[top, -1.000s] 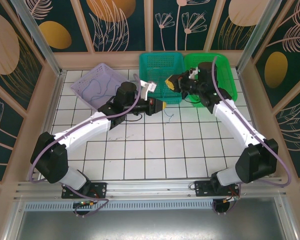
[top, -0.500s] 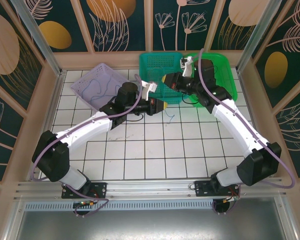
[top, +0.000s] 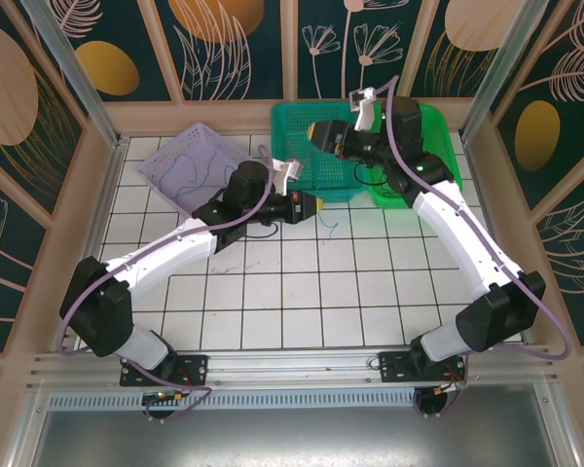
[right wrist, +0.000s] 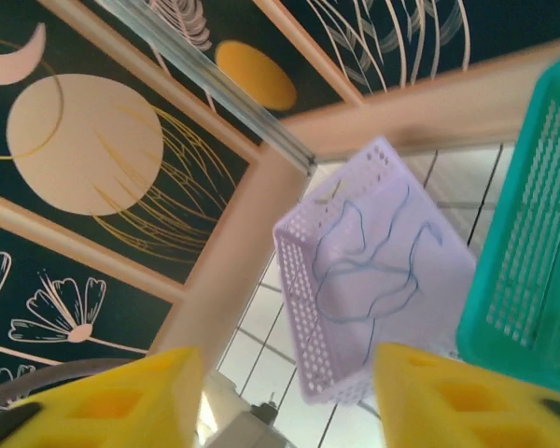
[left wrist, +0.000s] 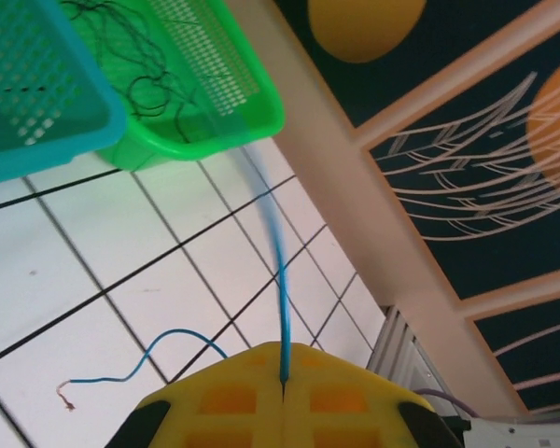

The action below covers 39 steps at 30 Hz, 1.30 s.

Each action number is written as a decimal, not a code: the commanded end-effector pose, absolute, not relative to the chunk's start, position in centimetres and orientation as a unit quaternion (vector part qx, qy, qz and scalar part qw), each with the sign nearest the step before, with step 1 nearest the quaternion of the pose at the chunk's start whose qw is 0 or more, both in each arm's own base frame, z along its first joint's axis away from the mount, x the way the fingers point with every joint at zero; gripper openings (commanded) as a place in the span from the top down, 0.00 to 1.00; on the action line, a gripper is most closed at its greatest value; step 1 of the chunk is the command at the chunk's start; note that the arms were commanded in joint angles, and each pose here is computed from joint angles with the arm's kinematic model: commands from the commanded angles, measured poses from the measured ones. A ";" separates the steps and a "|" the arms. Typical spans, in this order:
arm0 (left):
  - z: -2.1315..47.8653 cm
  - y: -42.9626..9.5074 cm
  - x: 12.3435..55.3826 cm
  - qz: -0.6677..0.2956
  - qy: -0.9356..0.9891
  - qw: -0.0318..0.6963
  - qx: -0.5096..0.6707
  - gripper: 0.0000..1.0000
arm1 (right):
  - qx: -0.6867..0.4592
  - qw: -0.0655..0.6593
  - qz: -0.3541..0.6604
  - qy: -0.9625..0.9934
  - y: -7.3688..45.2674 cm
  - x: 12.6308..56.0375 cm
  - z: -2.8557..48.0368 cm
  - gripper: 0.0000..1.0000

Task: Untangle the cables

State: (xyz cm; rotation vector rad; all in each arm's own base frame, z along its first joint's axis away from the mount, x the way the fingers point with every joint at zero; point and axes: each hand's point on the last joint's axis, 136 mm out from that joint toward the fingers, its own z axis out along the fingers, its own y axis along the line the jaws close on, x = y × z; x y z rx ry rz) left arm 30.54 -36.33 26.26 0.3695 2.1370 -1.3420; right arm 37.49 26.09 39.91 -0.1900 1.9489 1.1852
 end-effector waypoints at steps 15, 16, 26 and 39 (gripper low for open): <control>33.3 -18.2 41.3 -0.219 0.864 0.432 -0.135 1.00 | 0.052 0.430 0.492 0.755 18.8 36.1 41.5 0.33; 33.1 -17.0 42.2 -0.204 0.867 0.430 -0.148 1.00 | 0.056 0.426 0.495 0.755 18.8 36.0 41.2 0.33; 28.0 -10.4 48.3 -0.133 0.896 0.362 -0.221 1.00 | 0.082 0.402 0.488 0.770 18.5 35.9 38.9 0.34; 16.4 -7.4 53.7 -0.108 0.921 0.238 -0.288 0.96 | 0.114 0.371 0.480 0.787 18.4 36.2 36.2 0.33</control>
